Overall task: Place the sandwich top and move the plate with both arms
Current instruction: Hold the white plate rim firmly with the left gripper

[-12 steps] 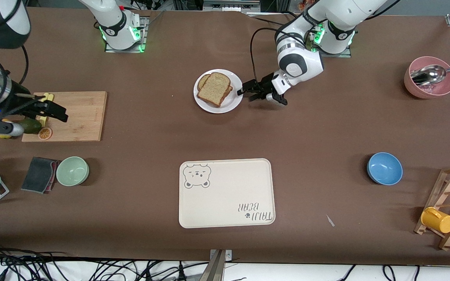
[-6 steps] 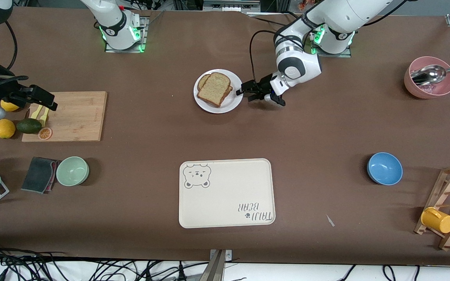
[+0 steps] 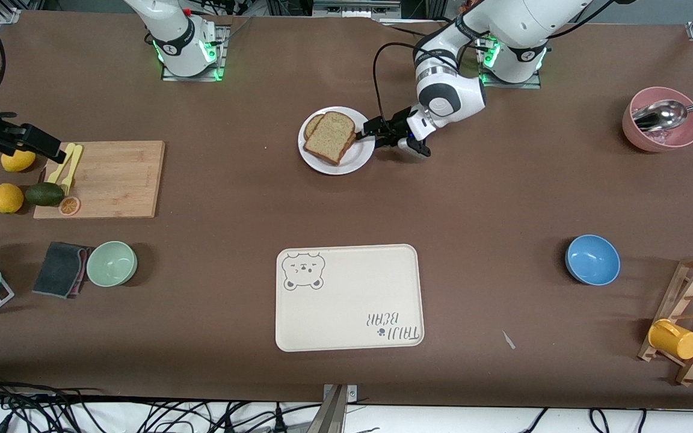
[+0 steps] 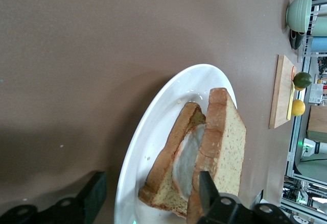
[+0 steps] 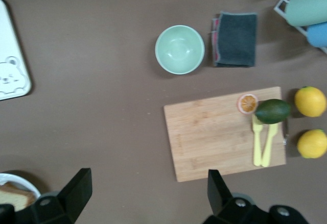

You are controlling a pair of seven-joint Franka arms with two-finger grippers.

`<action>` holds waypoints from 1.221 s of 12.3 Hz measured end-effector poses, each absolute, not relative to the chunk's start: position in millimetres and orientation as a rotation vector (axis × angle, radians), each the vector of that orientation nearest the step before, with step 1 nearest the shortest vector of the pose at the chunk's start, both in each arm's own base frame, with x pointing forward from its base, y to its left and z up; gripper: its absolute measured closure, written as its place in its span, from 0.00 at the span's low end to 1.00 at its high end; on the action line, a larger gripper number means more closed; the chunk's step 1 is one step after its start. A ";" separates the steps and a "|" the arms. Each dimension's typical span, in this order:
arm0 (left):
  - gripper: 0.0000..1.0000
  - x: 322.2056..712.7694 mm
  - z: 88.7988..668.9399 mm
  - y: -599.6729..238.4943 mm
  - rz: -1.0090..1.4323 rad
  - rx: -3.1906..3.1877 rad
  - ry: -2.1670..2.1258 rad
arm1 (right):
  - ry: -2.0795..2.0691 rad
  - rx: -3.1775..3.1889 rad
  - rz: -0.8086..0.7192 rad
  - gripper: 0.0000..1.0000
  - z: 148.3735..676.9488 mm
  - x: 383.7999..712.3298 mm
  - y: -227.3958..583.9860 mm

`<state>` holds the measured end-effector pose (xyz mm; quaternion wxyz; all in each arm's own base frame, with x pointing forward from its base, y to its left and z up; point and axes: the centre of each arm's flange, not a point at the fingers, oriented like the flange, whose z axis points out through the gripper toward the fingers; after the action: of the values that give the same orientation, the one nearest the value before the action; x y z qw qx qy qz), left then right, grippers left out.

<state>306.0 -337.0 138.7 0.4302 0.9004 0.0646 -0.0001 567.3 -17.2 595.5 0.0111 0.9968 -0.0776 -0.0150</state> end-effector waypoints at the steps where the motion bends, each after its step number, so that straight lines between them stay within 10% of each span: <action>1: 0.20 306.8 137.0 -335.0 0.007 2.250 0.158 | -0.248 3.105 -0.061 0.00 594.7 566.2 -17.6; 15: 0.83 308.1 123.8 -334.2 0.000 2.253 0.153 | -0.249 3.114 -0.013 0.00 612.7 567.0 -13.0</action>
<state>308.1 -334.2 123.8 0.4273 0.9021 0.0612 0.0000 567.0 -13.0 612.7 0.0090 0.9968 -0.0796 -0.0043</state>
